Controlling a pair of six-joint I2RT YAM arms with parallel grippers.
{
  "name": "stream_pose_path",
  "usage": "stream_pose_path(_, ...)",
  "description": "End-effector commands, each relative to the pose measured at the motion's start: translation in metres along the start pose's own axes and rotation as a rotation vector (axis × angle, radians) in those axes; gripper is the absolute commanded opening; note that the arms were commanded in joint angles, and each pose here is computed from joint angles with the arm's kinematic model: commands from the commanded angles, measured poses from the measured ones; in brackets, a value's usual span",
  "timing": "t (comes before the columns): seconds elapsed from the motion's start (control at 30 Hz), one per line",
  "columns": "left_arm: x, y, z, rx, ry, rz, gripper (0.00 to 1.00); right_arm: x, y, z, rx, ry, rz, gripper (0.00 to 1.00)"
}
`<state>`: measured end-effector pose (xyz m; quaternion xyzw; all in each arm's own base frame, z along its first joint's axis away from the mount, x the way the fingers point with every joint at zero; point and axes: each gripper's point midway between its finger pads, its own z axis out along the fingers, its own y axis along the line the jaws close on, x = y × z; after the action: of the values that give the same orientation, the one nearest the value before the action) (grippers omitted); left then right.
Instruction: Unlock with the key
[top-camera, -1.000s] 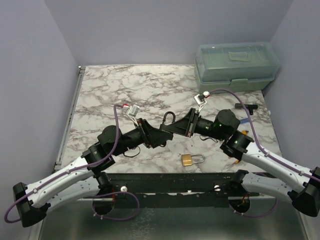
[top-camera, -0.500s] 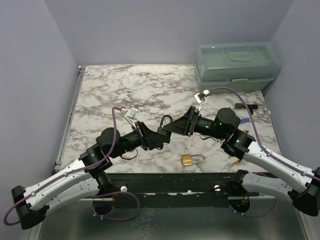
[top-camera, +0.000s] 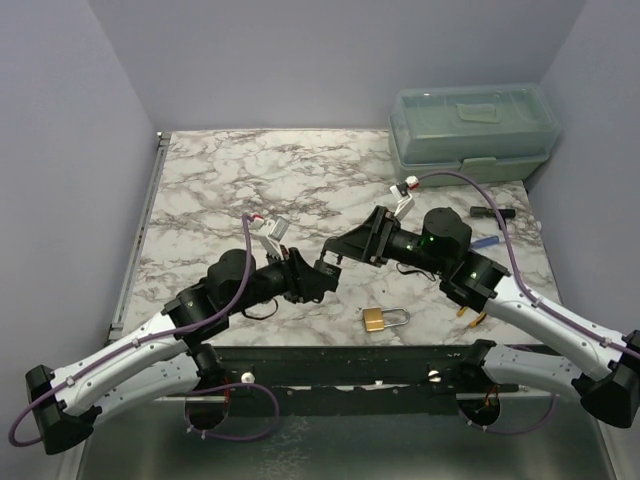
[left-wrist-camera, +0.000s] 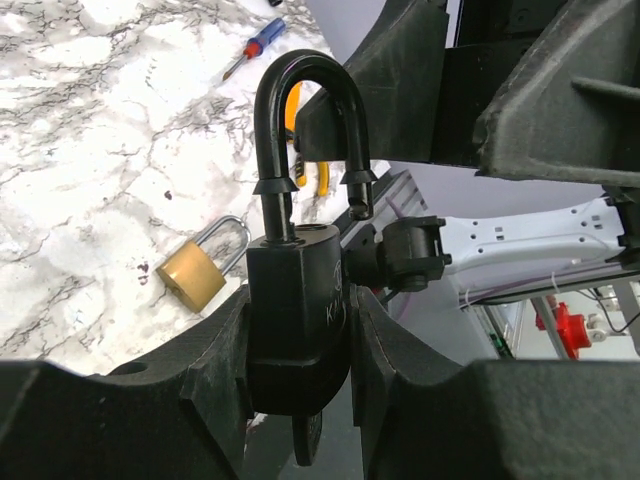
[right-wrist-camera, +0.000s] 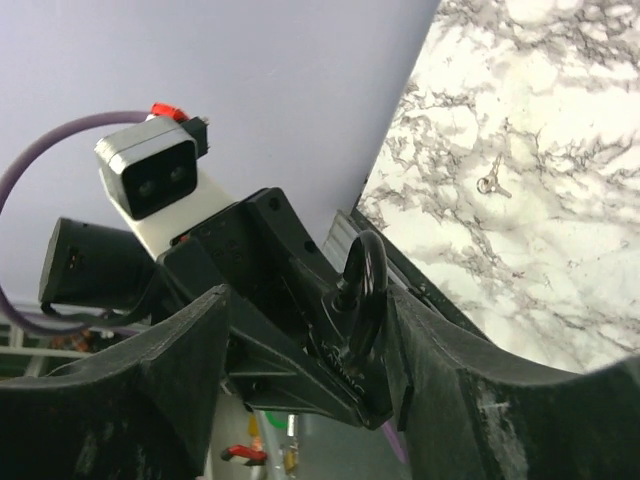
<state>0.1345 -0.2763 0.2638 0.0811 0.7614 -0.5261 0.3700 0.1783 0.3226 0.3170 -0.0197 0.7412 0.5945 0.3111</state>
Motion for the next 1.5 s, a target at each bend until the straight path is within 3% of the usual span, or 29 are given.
stream_pose_path(0.0, -0.024, -0.025, -0.001, 0.062, -0.055, 0.061, 0.00, -0.008, 0.004, 0.005, 0.015, -0.024, 0.004, 0.59)
stream_pose_path(0.27, -0.014, 0.003, 0.012, -0.068, -0.003, 0.082, 0.00, -0.009, 0.020, 0.017, -0.055, 0.009, 0.030, 0.44)
stream_pose_path(0.5, -0.015, 0.008, 0.014, -0.090, -0.004, 0.105, 0.00, -0.009, 0.020, 0.029, -0.047, 0.028, 0.050, 0.42)
stream_pose_path(0.8, -0.022, 0.002, 0.004, -0.086, -0.028, 0.105, 0.00, -0.005, -0.001, 0.020, 0.062, 0.029, 0.035, 0.70)
stream_pose_path(0.93, -0.026, -0.004, -0.004, -0.072, -0.048, 0.080, 0.00, -0.013, -0.001, 0.001, 0.083, -0.032, -0.012, 0.79)
stream_pose_path(1.17, -0.031, -0.014, -0.009, -0.042, -0.063, 0.048, 0.00, -0.016, 0.018, -0.021, -0.025, -0.075, -0.151, 0.80)
stream_pose_path(1.47, -0.044, -0.060, -0.022, 0.118, -0.060, 0.028, 0.00, -0.002, 0.016, -0.018, -0.162, -0.083, -0.179, 0.75)
